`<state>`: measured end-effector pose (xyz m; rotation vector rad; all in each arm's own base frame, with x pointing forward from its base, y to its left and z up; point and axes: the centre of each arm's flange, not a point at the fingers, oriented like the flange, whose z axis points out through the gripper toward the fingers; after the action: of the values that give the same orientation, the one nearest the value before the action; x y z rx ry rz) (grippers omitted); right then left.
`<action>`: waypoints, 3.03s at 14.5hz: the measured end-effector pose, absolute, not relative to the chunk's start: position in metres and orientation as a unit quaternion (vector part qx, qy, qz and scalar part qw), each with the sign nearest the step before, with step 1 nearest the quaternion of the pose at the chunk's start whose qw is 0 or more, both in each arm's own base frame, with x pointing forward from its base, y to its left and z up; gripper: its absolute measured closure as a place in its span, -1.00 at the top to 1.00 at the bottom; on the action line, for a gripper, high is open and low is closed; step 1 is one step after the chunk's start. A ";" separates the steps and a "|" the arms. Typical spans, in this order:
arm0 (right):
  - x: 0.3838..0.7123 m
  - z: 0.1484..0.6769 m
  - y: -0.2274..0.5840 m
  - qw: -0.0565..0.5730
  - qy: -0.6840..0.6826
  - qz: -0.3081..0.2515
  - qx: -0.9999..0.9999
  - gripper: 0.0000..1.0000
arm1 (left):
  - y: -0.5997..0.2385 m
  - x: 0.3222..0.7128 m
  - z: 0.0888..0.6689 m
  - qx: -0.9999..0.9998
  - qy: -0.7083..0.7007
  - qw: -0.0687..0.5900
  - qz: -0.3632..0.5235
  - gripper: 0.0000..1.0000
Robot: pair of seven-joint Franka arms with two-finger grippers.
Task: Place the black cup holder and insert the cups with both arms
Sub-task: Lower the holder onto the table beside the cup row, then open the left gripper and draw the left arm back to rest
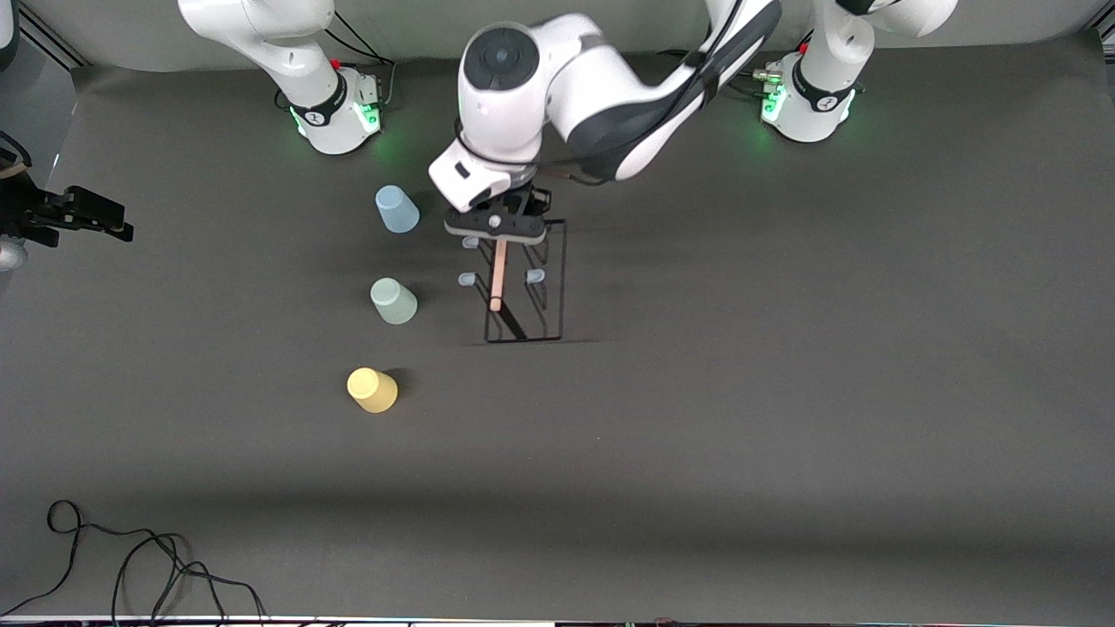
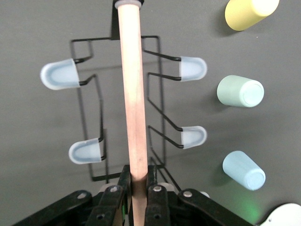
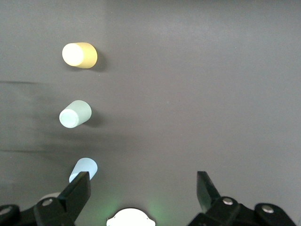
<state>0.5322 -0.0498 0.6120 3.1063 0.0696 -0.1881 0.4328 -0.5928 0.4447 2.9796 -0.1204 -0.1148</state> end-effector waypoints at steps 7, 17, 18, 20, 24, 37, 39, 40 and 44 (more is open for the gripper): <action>0.532 0.612 -0.050 0.014 0.022 -0.060 0.998 1.00 | -0.605 0.445 0.374 0.995 -0.032 0.085 -0.049 -0.67; 0.532 0.612 -0.050 0.014 0.022 -0.060 0.998 1.00 | -0.609 0.444 0.353 0.994 -0.015 0.093 -0.047 -0.67; 0.532 0.612 -0.050 0.014 0.022 -0.060 0.998 1.00 | -0.610 0.444 0.348 0.994 -0.014 0.094 -0.047 -0.67; 0.532 0.612 -0.050 0.014 0.022 -0.060 0.998 1.00 | -0.611 0.444 0.339 0.994 -0.013 0.096 -0.048 -0.67; 0.532 0.612 -0.050 0.014 0.022 -0.060 0.998 1.00 | -0.611 0.446 0.339 0.994 -0.009 0.100 -0.045 -0.40; 0.531 0.612 -0.061 0.014 0.012 -0.060 0.998 1.00 | -0.423 0.475 0.614 0.996 0.056 0.026 -0.063 1.00; 0.531 0.612 -0.062 0.013 0.011 -0.060 0.998 1.00 | -0.374 0.477 0.644 0.998 0.012 0.009 -0.067 1.00; 0.531 0.612 -0.062 0.013 0.011 -0.060 0.998 1.00 | -0.345 0.485 0.652 0.998 -0.005 0.005 -0.070 1.00; 0.531 0.612 -0.060 0.013 0.013 -0.061 0.998 1.00 | -0.211 0.527 0.659 0.996 -0.026 -0.001 -0.087 1.00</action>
<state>0.5307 -0.0601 0.6121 3.1085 0.0393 -0.1907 0.5273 -0.2108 0.6587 3.1313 -0.0828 -0.2731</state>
